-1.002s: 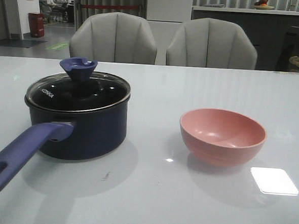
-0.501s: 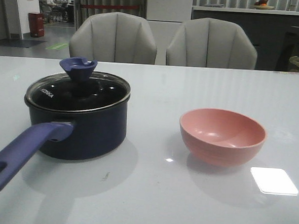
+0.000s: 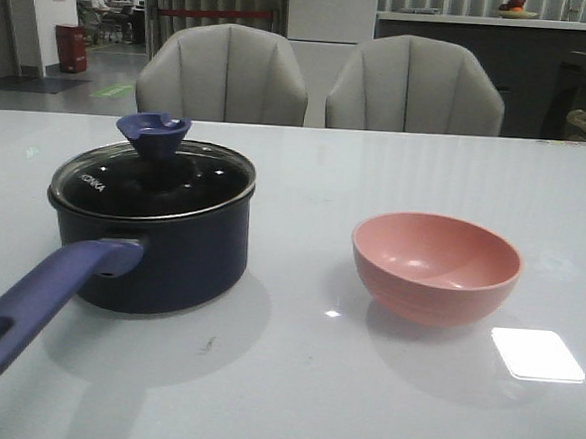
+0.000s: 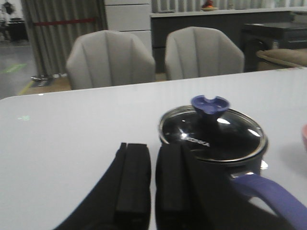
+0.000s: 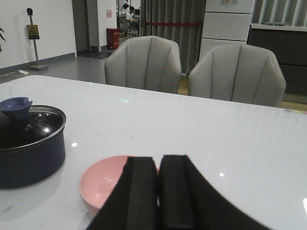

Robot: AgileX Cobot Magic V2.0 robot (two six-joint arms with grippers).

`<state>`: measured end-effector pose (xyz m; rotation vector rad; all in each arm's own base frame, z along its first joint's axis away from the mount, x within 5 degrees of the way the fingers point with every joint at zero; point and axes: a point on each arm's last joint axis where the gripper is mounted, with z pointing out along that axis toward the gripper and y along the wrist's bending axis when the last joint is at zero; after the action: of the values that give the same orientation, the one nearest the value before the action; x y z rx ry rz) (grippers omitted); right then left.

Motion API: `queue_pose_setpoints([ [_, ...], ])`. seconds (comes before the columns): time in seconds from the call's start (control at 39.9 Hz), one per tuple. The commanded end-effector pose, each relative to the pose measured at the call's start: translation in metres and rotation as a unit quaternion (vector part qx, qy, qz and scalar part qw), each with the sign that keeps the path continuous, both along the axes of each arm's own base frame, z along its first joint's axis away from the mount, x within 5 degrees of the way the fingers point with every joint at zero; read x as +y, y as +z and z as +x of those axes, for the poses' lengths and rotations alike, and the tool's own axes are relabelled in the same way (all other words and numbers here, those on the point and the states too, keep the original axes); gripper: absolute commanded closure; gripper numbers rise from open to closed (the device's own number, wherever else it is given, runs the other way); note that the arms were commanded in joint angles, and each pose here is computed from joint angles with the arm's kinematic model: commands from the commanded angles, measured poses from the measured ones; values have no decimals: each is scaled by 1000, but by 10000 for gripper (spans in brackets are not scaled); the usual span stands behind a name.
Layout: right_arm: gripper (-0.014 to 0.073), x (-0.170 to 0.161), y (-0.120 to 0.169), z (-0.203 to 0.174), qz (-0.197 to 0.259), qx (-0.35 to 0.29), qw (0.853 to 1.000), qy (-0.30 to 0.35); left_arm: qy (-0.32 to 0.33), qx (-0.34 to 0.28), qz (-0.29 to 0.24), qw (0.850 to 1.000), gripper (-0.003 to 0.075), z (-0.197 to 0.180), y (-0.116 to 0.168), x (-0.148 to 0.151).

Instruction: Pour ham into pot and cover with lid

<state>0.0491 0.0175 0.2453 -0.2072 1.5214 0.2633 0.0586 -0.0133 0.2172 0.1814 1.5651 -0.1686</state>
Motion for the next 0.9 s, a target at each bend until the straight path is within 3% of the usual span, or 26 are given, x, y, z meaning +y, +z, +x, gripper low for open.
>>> queue_pose_setpoints([
  [0.0,446,-3,15,-1,16,-45,999,-13,31,-51,-22,998,590,2,8,4],
  [0.2,446,-3,15,-1,16,-45,999,-13,63,-64,-37,995,590,-2,-6,8],
  [0.88,446,-3,15,-1,16,-45,999,-13,66,-74,-38,994,590,-4,-5,9],
])
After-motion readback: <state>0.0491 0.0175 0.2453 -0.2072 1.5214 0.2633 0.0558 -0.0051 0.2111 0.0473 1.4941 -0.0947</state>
